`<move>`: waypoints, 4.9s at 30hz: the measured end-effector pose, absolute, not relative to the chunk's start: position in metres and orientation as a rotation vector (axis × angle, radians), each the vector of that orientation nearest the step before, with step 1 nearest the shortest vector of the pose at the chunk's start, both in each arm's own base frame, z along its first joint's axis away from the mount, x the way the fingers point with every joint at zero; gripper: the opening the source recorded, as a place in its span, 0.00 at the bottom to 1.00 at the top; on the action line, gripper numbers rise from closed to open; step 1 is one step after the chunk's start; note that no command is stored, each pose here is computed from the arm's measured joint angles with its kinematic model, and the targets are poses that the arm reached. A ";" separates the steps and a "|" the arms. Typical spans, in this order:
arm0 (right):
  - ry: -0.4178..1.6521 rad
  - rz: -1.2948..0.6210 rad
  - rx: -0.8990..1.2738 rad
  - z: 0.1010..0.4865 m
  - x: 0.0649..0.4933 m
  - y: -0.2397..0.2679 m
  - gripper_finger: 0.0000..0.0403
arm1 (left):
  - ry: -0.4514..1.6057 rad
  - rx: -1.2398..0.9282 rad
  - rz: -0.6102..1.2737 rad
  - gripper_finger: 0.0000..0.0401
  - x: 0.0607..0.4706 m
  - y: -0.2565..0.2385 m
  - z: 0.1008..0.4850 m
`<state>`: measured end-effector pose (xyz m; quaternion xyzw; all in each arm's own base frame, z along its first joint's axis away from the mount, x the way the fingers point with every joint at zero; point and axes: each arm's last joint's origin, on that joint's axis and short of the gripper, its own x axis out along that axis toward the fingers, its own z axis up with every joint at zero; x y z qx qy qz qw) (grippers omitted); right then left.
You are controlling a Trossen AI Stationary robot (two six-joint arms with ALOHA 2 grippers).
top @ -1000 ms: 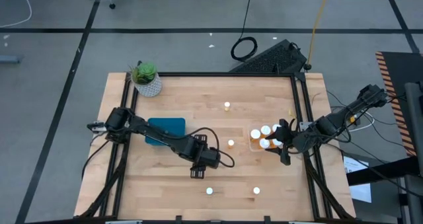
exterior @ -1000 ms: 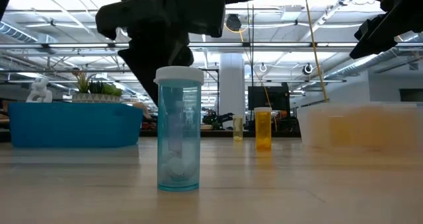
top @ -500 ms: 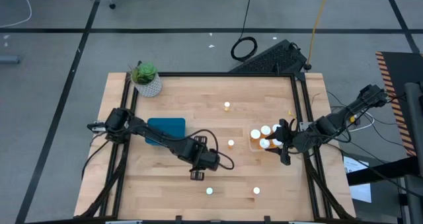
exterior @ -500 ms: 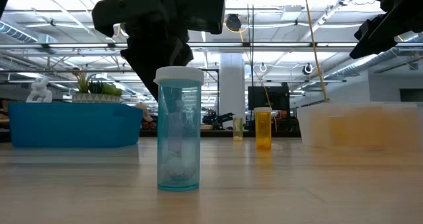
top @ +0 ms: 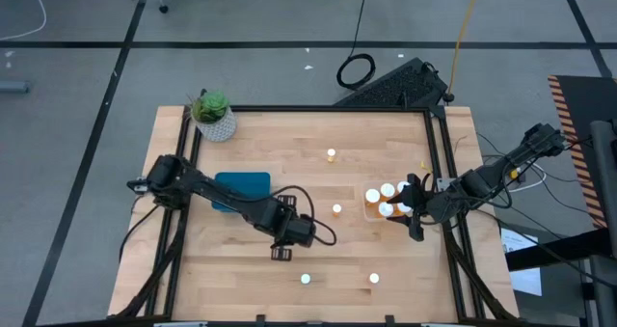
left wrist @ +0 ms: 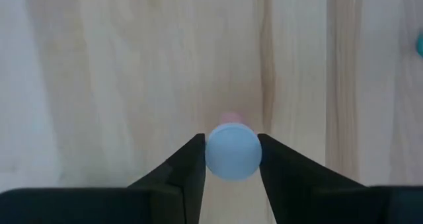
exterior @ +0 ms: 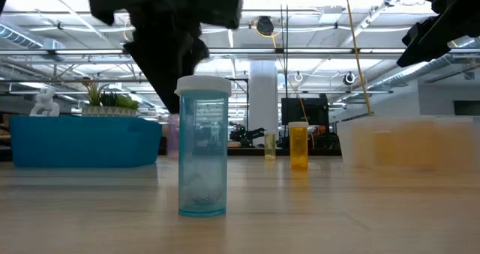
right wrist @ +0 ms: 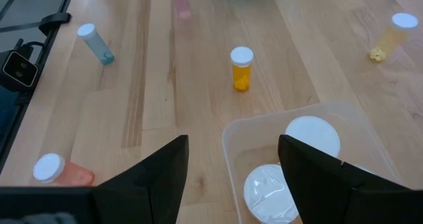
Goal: Pick and place medicine bottles into bin by pill shape (circle, oval)
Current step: Put the small pink pill bottle into the blue bin, then put the small blue pill bottle into the blue bin
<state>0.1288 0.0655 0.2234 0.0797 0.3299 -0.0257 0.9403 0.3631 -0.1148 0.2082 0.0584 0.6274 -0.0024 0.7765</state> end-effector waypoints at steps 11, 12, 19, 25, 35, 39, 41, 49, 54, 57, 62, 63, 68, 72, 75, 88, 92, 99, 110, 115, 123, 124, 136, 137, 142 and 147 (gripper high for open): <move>0.672 -0.052 0.165 0.223 0.129 0.066 0.56 | 1.299 0.100 0.132 0.34 0.305 -0.088 0.294; 0.672 -0.052 0.166 0.223 0.129 0.066 0.56 | 1.291 0.095 0.150 0.34 0.298 -0.085 0.302; 0.671 -0.052 0.167 0.223 0.129 0.066 0.56 | 1.235 0.078 0.195 0.34 0.264 -0.067 0.337; 0.669 -0.051 0.169 0.224 0.129 0.066 0.56 | 1.252 0.087 0.259 0.34 0.243 -0.052 0.350; 0.669 -0.053 0.173 0.224 0.129 0.066 0.56 | 1.297 0.034 0.385 0.34 0.223 -0.023 0.336; 0.656 -0.047 0.178 0.225 0.130 0.066 0.56 | 1.329 -0.013 0.405 0.34 0.209 -0.013 0.313; 0.640 -0.040 0.180 0.226 0.131 0.067 0.56 | 1.333 -0.051 0.411 0.34 0.201 -0.009 0.303; 0.617 -0.029 0.173 0.228 0.132 0.068 0.56 | 1.349 -0.137 0.485 0.34 0.177 0.002 0.263; 0.601 -0.024 0.181 0.230 0.133 0.068 0.56 | 1.377 -0.159 0.522 0.34 0.170 0.008 0.237; 0.599 -0.024 0.182 0.230 0.134 0.068 0.56 | 1.378 -0.175 0.542 0.34 0.169 0.012 0.225; 0.599 -0.025 0.182 0.230 0.133 0.068 0.56 | 1.372 -0.207 0.552 0.34 0.169 0.016 0.214; 0.599 -0.026 0.181 0.230 0.133 0.068 0.56 | 1.372 -0.219 0.547 0.34 0.169 0.017 0.212; 0.599 -0.025 0.178 0.230 0.133 0.068 0.56 | 1.380 -0.236 0.552 0.34 0.166 0.020 0.198; 0.599 -0.025 0.177 0.230 0.133 0.068 0.56 | 1.358 -0.239 0.549 0.34 0.168 0.021 0.198; 0.600 -0.023 0.178 0.230 0.133 0.068 0.56 | 1.356 -0.227 0.537 0.34 0.168 0.021 0.198; 0.601 -0.021 0.179 0.230 0.133 0.068 0.56 | 1.355 -0.221 0.543 0.54 0.168 0.021 0.198; 0.602 -0.019 0.175 0.229 0.133 0.068 0.56 | 1.337 -0.224 0.542 0.56 0.172 0.021 0.208; 0.602 -0.018 0.172 0.230 0.133 0.068 0.56 | 1.212 -0.213 0.562 0.56 0.186 0.020 0.254; 0.601 -0.021 0.178 0.230 0.133 0.068 0.56 | 0.901 -0.103 0.443 0.56 0.218 -0.002 0.297; 0.600 -0.023 0.178 0.230 0.133 0.068 0.56 | 0.862 -0.082 0.406 0.56 0.236 -0.009 0.297; 0.613 -0.024 0.155 0.223 0.133 0.068 0.56 | 0.775 -0.020 0.205 0.56 0.269 -0.064 0.283; 0.613 -0.023 0.148 0.222 0.133 0.068 0.56 | 0.777 -0.016 0.182 0.56 0.270 -0.073 0.279; 0.570 -0.002 0.154 0.226 0.135 0.069 0.56 | 0.748 -0.027 0.009 0.56 0.282 -0.164 0.268; 0.560 0.000 0.161 0.226 0.136 0.070 0.56 | 0.752 -0.005 -0.005 0.56 0.284 -0.172 0.268; 0.529 0.062 0.149 0.229 0.138 0.079 0.56 | 0.749 0.065 -0.062 0.56 0.298 -0.204 0.264; 0.521 0.087 0.146 0.227 0.141 0.087 0.56 | 0.770 0.086 -0.072 0.56 0.314 -0.223 0.249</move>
